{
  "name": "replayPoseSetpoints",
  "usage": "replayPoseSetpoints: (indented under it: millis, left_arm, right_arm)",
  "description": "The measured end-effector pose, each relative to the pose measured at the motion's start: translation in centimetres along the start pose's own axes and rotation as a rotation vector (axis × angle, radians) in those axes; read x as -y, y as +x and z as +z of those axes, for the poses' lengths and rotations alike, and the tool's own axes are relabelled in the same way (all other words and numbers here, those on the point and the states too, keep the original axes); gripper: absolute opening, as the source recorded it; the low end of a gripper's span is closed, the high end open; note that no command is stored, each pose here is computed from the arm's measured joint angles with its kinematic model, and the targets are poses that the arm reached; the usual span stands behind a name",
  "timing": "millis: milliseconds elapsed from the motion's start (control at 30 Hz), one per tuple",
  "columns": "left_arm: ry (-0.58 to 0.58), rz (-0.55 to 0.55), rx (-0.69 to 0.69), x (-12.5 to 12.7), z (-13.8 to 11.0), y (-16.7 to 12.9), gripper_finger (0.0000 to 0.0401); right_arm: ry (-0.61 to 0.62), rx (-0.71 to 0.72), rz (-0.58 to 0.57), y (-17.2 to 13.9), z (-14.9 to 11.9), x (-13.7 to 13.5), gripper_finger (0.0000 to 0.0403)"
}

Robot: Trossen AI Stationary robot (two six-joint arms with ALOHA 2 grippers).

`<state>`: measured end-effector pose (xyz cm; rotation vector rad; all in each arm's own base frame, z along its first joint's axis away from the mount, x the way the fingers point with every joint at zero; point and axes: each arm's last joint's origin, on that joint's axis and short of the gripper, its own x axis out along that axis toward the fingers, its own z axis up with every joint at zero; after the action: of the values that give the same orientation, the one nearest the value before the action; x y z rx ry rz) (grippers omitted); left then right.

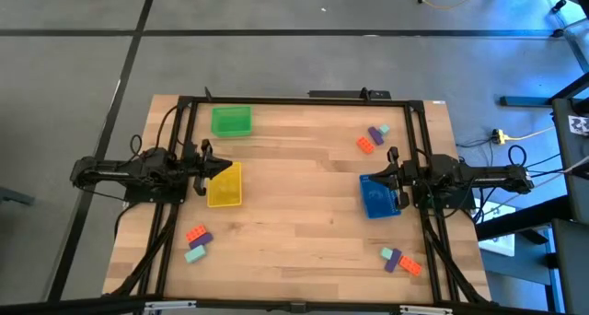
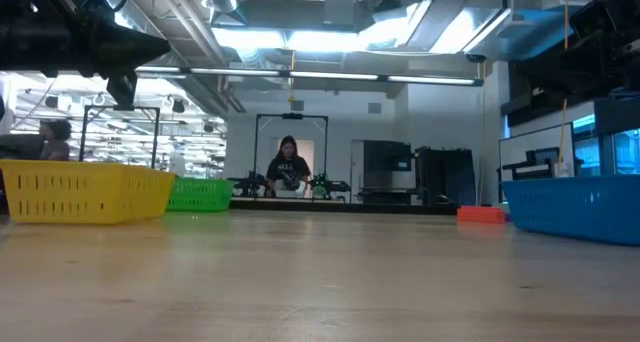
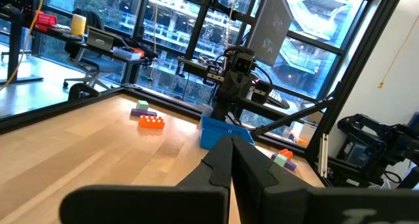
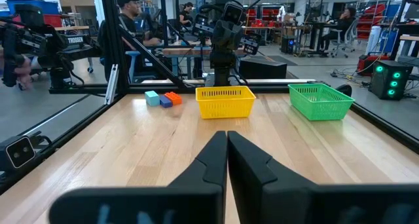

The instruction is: Sort & place blocks by color

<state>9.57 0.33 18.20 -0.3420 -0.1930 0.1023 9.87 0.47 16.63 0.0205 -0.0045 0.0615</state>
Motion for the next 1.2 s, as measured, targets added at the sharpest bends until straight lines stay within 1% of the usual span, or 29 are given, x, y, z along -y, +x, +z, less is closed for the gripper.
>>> replayPoseSetpoints:
  millis: [133, 200, 333, 533, 633, 667, 767, 833, 900, 967, 1067, 1200]
  left_arm:
    - [0.005, 0.004, 0.001, 0.0, 0.0, 0.0, 0.0000]
    - [0.025, 0.026, 0.008, -0.1, 0.0, 0.0, 0.0000]
    - [-0.005, 0.028, 0.010, -0.1, 0.0, 0.0, 0.0000]
    - [-0.007, 0.026, 0.018, -0.1, 0.1, 0.0, 0.0000]
    - [0.001, 0.058, 0.038, -0.1, 0.2, 0.0, 0.0000]
    - [0.004, 0.087, 0.070, -0.2, 0.4, 0.0, 0.0000]
    - [-0.008, 0.155, 0.234, -0.1, 1.9, -0.2, 0.0000]
    - [-0.007, 0.191, 0.272, 0.1, 3.1, -0.2, 0.0001]
    - [-0.004, 0.213, 0.282, 0.6, 4.7, -0.1, 0.0009]
    - [0.016, 0.234, 0.229, 1.0, 6.2, 0.6, 0.0025]
    - [0.064, 0.240, 0.042, 1.8, 7.9, 2.2, 0.0060]
    - [0.100, 0.229, -0.186, 3.2, 11.3, 3.7, 0.0114]
  right_arm:
    - [0.000, 0.000, 0.000, 0.0, 0.0, 0.0, 0.0016]
    - [0.000, 0.000, 0.000, 0.0, 0.0, 0.0, 0.0016]
    - [0.000, 0.000, 0.000, 0.0, 0.0, 0.0, 0.0016]
    - [0.000, 0.000, 0.000, 0.0, 0.0, 0.0, 0.0016]
    - [0.000, 0.000, 0.000, 0.0, 0.0, 0.0, 0.0016]
    - [0.000, 0.000, 0.000, 0.0, 0.0, 0.0, 0.0016]
    - [0.000, 0.000, 0.000, 0.0, 0.0, 0.0, 0.0016]
    - [0.000, 0.000, 0.000, 0.0, 0.0, 0.0, 0.0016]
    - [0.000, 0.000, 0.000, 0.0, 0.0, 0.0, 0.0016]
    - [0.000, 0.000, 0.000, 0.0, 0.0, 0.0, 0.0016]
    - [0.000, 0.000, 0.000, 0.0, 0.0, 0.0, 0.0016]
    - [0.000, 0.000, 0.000, 0.0, 0.0, 0.0, 0.0016]
